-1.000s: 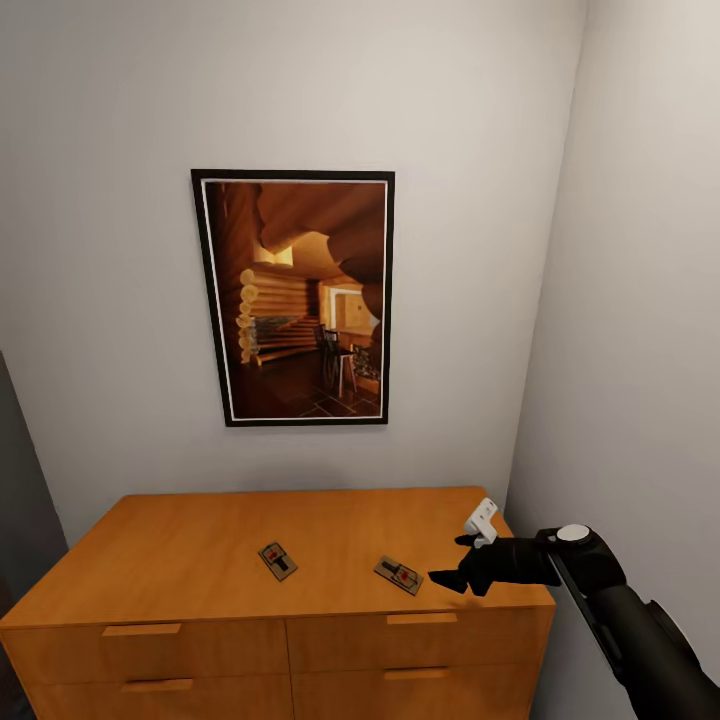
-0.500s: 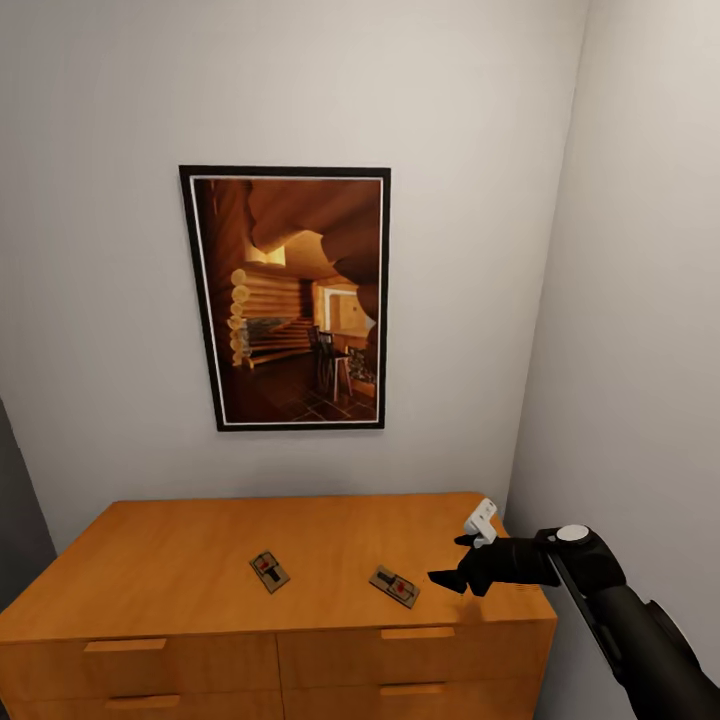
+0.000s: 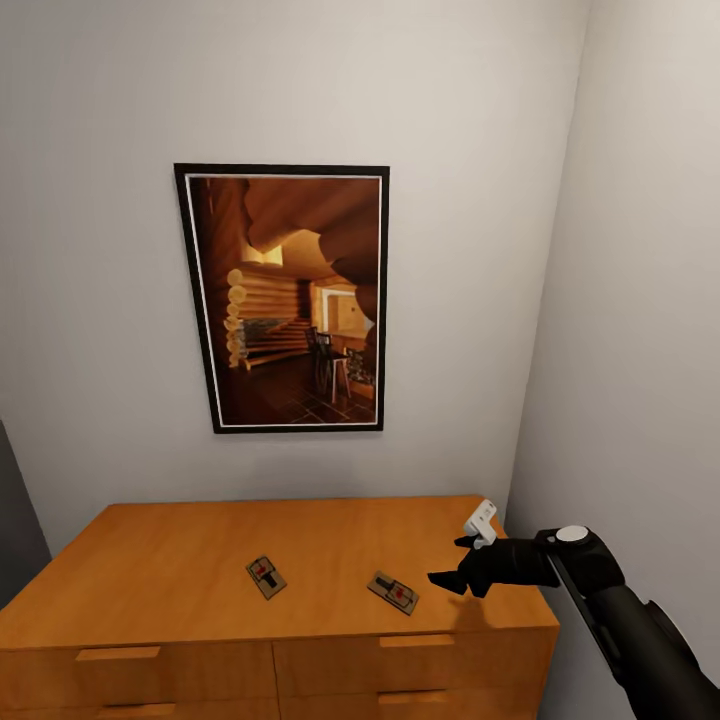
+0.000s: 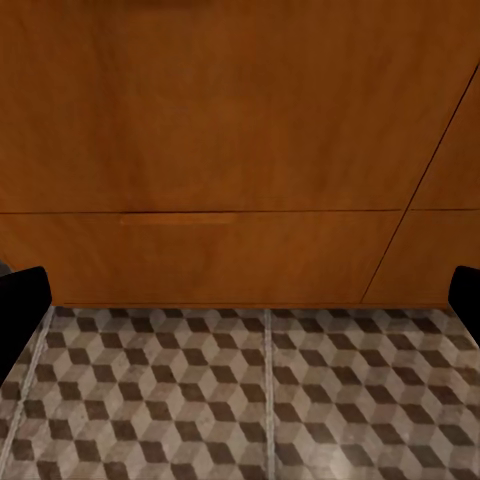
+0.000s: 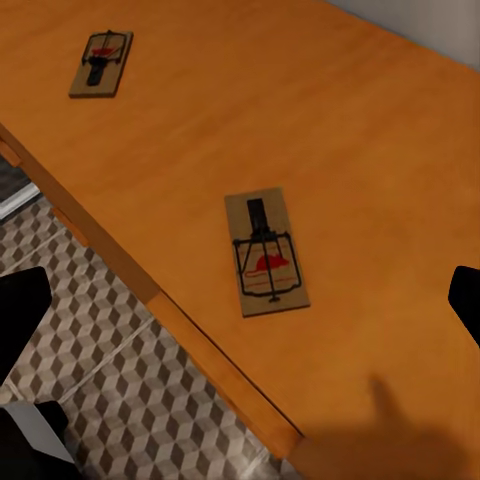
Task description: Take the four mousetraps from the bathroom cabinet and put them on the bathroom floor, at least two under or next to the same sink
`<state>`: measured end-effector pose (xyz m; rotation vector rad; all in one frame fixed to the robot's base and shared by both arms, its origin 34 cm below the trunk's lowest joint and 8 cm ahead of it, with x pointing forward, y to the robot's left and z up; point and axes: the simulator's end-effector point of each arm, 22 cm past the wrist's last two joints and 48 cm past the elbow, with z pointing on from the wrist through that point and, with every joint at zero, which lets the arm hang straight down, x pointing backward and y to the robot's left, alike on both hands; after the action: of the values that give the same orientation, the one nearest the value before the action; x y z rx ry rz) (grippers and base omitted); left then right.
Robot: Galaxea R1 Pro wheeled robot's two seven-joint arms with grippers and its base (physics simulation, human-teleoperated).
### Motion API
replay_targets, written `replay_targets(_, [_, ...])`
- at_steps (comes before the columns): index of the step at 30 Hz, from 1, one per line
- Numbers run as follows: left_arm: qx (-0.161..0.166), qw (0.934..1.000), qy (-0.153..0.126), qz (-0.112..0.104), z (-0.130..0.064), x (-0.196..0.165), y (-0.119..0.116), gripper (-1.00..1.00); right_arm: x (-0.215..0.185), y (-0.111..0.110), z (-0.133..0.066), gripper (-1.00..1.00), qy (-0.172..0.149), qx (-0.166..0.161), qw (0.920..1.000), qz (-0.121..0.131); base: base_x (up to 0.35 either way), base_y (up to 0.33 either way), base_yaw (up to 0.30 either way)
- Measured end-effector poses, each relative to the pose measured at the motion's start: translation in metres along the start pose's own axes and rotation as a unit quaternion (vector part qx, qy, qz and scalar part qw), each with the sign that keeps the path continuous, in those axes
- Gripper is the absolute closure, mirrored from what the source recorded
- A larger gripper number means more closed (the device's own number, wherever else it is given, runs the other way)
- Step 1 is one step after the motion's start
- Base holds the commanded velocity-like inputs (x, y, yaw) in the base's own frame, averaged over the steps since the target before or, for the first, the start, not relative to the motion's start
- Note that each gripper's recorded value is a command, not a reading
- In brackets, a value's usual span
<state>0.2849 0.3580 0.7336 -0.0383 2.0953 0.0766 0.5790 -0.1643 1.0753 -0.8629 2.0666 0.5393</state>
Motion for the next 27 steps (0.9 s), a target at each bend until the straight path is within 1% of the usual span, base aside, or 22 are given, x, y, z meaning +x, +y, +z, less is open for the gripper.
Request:
replay_targets(7, [0.0, 1.0, 0.0, 0.0, 0.0, 0.0, 0.0, -1.0, 0.0, 0.001, 0.002, -1.0, 0.0, -0.002, 1.0, 0.002, 0.001, 0.0, 0.0])
replay_targets(11, [0.0, 1.0, 0.0, 0.0, 0.0, 0.0, 0.0, -1.0, -0.002, 0.006, 0.006, -1.0, -0.003, -0.007, 1.0, 0.005, 0.0, 0.0, 0.0])
replay_targets(16, [0.0, 1.0, 0.0, 0.0, 0.0, 0.0, 0.0, -1.0, 0.005, 0.006, 0.012, -1.0, 0.001, -0.011, 0.9999, 0.01, 0.0, 0.0, 0.0])
replay_targets(22, [0.0, 1.0, 0.0, 0.0, 0.0, 0.0, 0.0, -1.0, 0.006, 0.005, 0.016, -1.0, -0.008, -0.014, 0.9999, -0.007, 0.0, 0.0, 0.0])
replay_targets(27, [0.0, 1.0, 0.0, 0.0, 0.0, 0.0, 0.0, -1.0, 0.006, 0.006, 0.017, -1.0, -0.012, -0.015, 0.9997, -0.014, 0.0, 0.0, 0.0])
